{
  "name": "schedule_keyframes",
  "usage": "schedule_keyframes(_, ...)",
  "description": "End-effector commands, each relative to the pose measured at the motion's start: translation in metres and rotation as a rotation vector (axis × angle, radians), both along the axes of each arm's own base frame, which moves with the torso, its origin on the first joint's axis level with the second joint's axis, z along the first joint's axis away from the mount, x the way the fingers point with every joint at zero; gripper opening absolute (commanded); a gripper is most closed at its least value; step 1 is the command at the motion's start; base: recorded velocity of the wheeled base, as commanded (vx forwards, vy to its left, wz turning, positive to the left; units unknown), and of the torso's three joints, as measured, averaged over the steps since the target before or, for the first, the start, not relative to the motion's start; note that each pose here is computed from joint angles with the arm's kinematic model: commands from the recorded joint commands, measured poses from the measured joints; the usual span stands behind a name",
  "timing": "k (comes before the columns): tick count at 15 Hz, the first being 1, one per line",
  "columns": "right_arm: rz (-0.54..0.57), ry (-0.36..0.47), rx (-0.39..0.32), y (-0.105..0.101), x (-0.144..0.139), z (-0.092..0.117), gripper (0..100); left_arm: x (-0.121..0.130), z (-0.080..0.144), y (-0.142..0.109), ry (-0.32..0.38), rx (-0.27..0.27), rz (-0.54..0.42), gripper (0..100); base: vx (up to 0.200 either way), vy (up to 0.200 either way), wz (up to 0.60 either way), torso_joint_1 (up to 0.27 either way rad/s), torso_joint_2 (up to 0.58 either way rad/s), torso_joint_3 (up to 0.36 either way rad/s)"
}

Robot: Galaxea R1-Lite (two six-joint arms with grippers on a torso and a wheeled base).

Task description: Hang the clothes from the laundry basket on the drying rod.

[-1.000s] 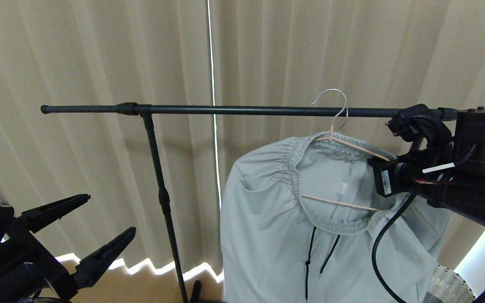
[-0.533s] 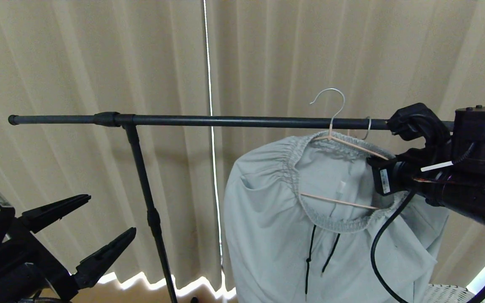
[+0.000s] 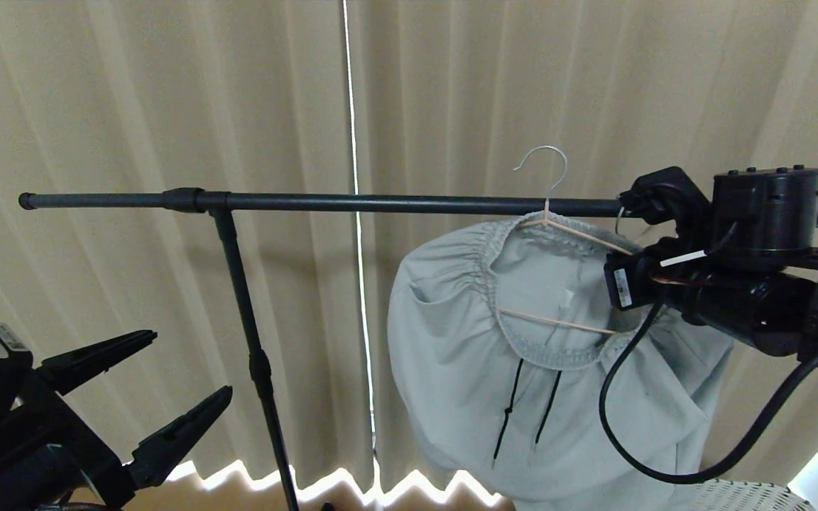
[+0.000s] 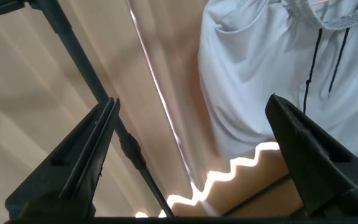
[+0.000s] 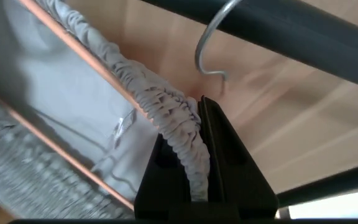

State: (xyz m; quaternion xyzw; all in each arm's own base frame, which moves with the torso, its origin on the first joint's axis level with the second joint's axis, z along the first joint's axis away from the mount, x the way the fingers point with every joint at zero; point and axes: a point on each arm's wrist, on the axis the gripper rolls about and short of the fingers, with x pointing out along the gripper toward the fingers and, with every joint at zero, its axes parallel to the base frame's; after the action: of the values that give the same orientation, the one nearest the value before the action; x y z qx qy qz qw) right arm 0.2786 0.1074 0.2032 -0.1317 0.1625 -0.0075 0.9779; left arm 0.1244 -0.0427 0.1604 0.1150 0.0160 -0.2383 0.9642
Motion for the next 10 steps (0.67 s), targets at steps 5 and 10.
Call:
schedule_keyframes(5,-0.036,0.092,-0.067,0.012,0.017,-0.017,0,0.001,0.000,0.000,-0.001,0.000,0.001,100,0.000,0.000,0.00,0.000,0.00,0.000)
schedule_keyframes(10,0.015,0.117,-0.113,0.025,0.014,-0.014,0,0.000,0.000,0.000,0.000,0.000,0.001,100,0.000,0.000,0.00,0.000,0.00,0.000)
